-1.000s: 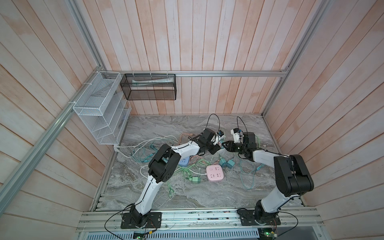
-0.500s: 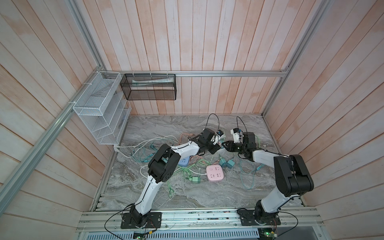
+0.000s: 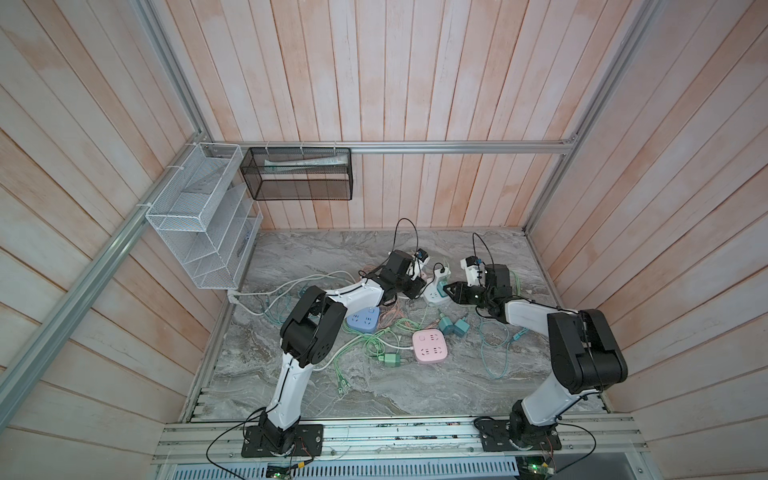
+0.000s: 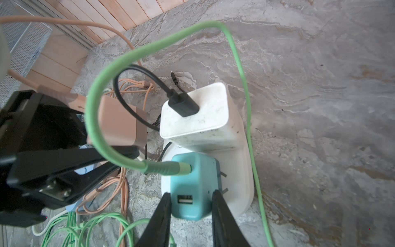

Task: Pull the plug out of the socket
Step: 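Pull the pink charger out with the left gripper while the right holds the teal charger, then lower the pink charger onto the table and open the left gripper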

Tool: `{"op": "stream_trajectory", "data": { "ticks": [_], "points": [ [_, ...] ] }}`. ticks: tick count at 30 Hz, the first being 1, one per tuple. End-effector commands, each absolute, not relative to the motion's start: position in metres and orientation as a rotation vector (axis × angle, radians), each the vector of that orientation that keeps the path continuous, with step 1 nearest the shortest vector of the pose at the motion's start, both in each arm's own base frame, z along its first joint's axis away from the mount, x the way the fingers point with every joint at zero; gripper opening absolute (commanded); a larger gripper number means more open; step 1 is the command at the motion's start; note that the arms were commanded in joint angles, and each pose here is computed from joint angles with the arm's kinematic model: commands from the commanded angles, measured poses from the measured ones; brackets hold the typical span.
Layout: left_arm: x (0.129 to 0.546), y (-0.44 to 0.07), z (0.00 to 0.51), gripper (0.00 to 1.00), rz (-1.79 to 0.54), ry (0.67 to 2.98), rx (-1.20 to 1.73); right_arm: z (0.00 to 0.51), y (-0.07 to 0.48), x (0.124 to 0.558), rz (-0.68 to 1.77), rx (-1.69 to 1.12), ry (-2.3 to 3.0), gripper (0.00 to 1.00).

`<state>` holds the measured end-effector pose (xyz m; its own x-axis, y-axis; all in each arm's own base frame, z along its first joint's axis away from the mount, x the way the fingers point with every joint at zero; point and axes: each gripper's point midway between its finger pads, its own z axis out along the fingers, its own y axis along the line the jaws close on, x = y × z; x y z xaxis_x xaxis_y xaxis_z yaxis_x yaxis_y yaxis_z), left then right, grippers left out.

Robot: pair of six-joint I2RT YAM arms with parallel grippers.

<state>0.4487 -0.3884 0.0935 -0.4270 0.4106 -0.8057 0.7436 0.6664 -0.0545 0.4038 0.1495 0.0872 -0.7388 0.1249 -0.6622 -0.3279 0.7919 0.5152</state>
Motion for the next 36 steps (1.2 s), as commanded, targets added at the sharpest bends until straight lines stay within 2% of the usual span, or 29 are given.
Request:
{"op": "stream_trajectory", "data": {
  "ticks": [1, 11, 17, 22, 24, 27, 32, 36],
  "points": [
    [0.451, -0.383, 0.109, 0.12, -0.566, 2.053, 0.816, 0.054, 0.141, 0.382, 0.777, -0.105, 2.407, 0.29],
    [0.464, -0.352, 0.096, 0.15, -0.638, 2.168, 0.653, 0.054, 0.141, 0.382, 0.774, -0.102, 2.408, 0.29],
    [0.467, -0.347, 0.089, 0.25, -0.657, 2.205, 0.618, 0.058, 0.141, 0.382, 0.774, -0.105, 2.399, 0.31],
    [0.470, -0.347, 0.082, 0.44, -0.645, 2.249, 0.601, 0.065, 0.142, 0.383, 0.774, -0.121, 2.376, 0.35],
    [0.470, -0.347, 0.080, 0.46, -0.642, 2.257, 0.599, 0.069, 0.142, 0.384, 0.772, -0.127, 2.363, 0.37],
    [0.471, -0.347, 0.082, 0.55, -0.641, 2.260, 0.588, 0.074, 0.142, 0.383, 0.768, -0.138, 2.347, 0.39],
    [0.472, -0.346, 0.085, 0.63, -0.637, 2.271, 0.582, 0.077, 0.143, 0.383, 0.734, -0.172, 2.340, 0.40],
    [0.472, -0.345, 0.087, 0.63, -0.632, 2.278, 0.572, 0.076, 0.147, 0.384, 0.680, -0.214, 2.339, 0.41]
  ]
}}
